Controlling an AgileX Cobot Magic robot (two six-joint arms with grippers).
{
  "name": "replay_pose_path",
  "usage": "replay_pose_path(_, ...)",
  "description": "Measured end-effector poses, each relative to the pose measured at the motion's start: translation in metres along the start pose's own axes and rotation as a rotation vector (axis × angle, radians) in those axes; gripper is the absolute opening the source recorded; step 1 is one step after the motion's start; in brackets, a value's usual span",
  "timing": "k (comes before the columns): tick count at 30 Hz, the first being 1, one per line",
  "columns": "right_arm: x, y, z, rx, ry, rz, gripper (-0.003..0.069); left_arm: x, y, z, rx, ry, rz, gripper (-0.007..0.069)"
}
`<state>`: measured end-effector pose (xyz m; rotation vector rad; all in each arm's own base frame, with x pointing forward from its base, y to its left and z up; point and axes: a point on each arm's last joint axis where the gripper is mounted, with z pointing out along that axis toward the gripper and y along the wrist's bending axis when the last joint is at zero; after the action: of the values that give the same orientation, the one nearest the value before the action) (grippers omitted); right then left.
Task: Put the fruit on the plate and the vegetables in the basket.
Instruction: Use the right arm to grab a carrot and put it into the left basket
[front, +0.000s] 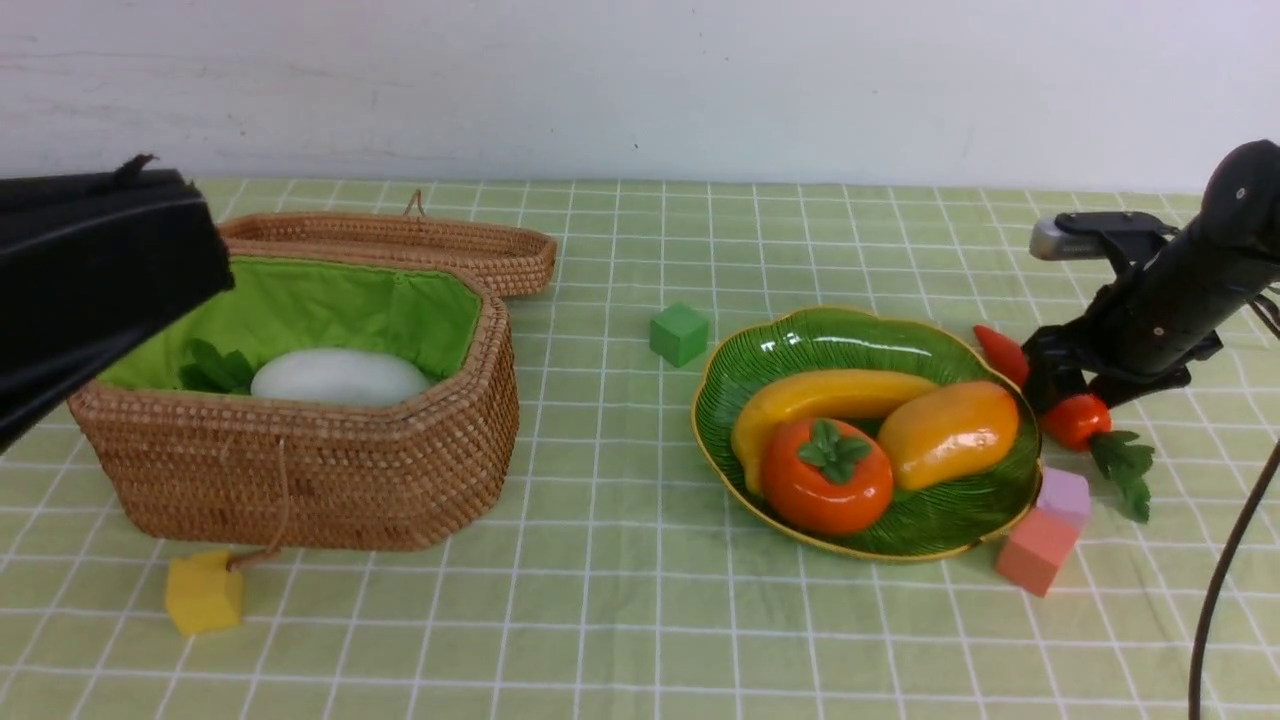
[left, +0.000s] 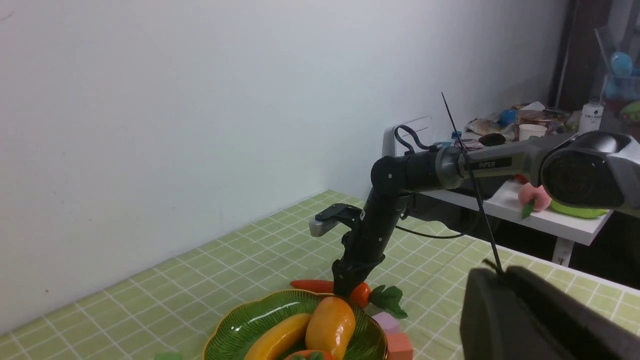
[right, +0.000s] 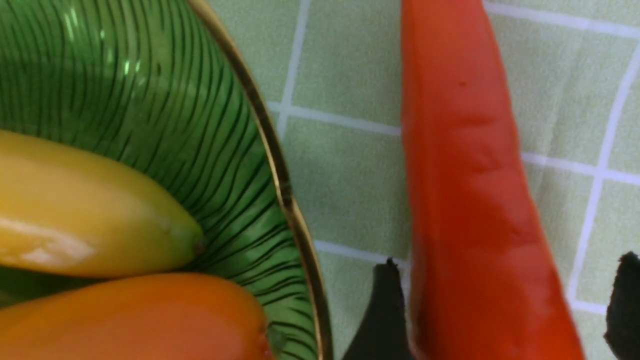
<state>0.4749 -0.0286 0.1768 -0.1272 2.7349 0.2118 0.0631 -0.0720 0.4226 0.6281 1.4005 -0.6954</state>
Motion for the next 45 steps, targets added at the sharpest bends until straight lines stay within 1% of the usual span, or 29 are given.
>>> replay_pose_path(9, 0.002, -0.002, 0.009, -0.002, 0.017, 0.003, 0.0475, 0.008, 0.000, 0.004, 0.005, 0.089, 0.030, 0.0005)
replay_pose_path(12, 0.002, -0.002, 0.010, -0.001, 0.015, 0.003, 0.0428, 0.012, 0.000, 0.008, 0.008, 0.123, 0.030, 0.0006)
replay_pose_path(13, 0.002, -0.002, 0.010, -0.001, 0.015, 0.003, 0.0426, 0.012, 0.000, 0.008, 0.008, 0.126, 0.030, 0.0006)
replay_pose_path(14, 0.002, -0.002, 0.010, -0.001, 0.015, 0.003, 0.0406, 0.013, 0.000, 0.009, 0.009, 0.135, 0.030, 0.0008)
replay_pose_path(16, 0.002, -0.002, 0.011, -0.001, 0.014, 0.003, 0.0390, 0.015, 0.000, 0.010, 0.011, 0.151, 0.029, 0.0008)
replay_pose_path(29, 0.001, -0.002, 0.012, 0.000, 0.013, 0.003, 0.0390, 0.017, 0.001, 0.012, 0.001, 0.166, 0.061, 0.0019)
replay_pose_path(38, -0.003, -0.002, 0.011, -0.006, 0.021, -0.002, 0.0389, 0.017, 0.002, 0.012, -0.001, 0.169, 0.055, 0.0022)
replay_pose_path(42, -0.009, -0.001, -0.003, -0.005, 0.053, -0.031, 0.0389, 0.019, 0.002, 0.012, -0.005, 0.186, 0.031, 0.0022)
replay_pose_path(44, -0.014, 0.002, -0.021, -0.005, 0.054, -0.036, 0.0389, 0.019, 0.002, 0.012, -0.013, 0.188, 0.018, 0.0022)
replay_pose_path(45, -0.018, 0.005, -0.041, -0.003, 0.038, -0.027, 0.0389, 0.019, 0.003, 0.012, -0.019, 0.188, 0.009, 0.0022)
